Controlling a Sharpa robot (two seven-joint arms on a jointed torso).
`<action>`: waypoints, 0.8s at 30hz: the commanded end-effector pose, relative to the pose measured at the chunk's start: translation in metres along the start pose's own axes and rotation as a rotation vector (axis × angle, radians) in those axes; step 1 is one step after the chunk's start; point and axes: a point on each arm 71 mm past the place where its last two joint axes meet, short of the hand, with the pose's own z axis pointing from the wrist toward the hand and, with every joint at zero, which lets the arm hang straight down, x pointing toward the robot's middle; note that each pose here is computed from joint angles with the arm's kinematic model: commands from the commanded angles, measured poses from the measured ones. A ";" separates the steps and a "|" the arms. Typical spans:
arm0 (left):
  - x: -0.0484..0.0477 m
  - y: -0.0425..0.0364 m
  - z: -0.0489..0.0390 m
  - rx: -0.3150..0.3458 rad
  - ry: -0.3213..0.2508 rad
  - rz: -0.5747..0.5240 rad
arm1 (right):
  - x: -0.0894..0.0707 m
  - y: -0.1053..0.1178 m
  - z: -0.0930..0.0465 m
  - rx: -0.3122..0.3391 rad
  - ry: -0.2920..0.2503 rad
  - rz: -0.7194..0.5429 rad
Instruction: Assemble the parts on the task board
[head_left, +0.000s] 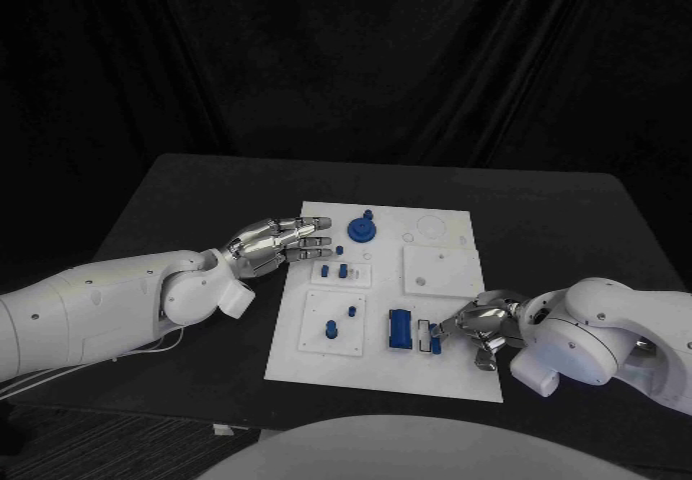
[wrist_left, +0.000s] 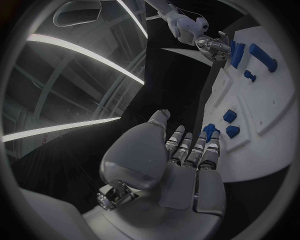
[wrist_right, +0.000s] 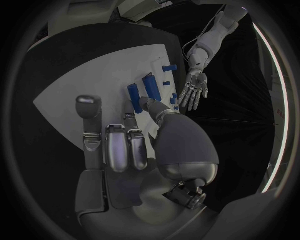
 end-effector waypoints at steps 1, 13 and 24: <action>0.0019 -0.0003 0.0008 0.012 0.013 -0.010 | 0.003 -0.002 0.001 0.018 0.017 0.049; 0.0023 -0.0001 0.0015 0.012 0.016 -0.011 | 0.005 -0.002 0.003 0.004 0.014 0.038; 0.0021 0.0002 0.0015 0.008 0.017 -0.011 | 0.005 0.002 0.001 -0.059 -0.054 -0.037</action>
